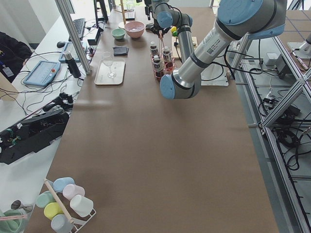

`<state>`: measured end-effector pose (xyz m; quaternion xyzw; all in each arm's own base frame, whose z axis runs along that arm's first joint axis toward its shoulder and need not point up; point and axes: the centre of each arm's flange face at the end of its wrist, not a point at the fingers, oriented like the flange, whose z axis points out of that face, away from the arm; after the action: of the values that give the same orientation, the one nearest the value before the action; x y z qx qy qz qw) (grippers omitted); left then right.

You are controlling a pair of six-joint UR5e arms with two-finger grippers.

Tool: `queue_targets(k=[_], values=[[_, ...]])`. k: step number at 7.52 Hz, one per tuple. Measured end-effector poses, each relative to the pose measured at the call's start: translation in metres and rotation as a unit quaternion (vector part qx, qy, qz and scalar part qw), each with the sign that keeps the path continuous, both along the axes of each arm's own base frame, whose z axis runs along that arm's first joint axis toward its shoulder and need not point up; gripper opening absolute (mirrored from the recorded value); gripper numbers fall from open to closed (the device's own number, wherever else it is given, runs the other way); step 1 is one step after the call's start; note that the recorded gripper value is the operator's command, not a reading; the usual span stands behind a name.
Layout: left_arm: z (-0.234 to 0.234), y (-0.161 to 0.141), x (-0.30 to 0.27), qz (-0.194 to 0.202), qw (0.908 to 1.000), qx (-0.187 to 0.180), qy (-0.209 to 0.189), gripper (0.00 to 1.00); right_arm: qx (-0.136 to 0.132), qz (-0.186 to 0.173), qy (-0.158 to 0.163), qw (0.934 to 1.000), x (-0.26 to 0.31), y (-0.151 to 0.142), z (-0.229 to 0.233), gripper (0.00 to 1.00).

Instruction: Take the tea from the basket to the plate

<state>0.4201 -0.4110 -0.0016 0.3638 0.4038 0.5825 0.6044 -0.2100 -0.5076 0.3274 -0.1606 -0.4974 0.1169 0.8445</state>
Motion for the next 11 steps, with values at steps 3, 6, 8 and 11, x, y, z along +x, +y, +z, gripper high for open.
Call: queue_targets(k=[3, 6, 8, 11], values=[[0.002, -0.003, 0.004, -0.001, 1.0000, -0.001, -0.003, 0.00, -0.043, 0.001, 0.007, 0.9990, -0.109, 0.009, -0.098, 0.99], [0.003, -0.004, 0.004, -0.004, 1.0000, 0.002, -0.005, 0.00, -0.046, -0.010, 0.012, 0.9988, -0.155, 0.008, -0.127, 0.94], [0.004, -0.006, 0.003, -0.009, 0.9999, 0.005, -0.007, 0.00, -0.043, -0.020, 0.012, 0.9988, -0.172, 0.014, -0.134, 0.92], [0.004, -0.008, 0.003, -0.017, 0.9998, 0.009, -0.010, 0.00, -0.047, -0.019, 0.020, 0.9985, -0.199, 0.013, -0.151, 0.49]])
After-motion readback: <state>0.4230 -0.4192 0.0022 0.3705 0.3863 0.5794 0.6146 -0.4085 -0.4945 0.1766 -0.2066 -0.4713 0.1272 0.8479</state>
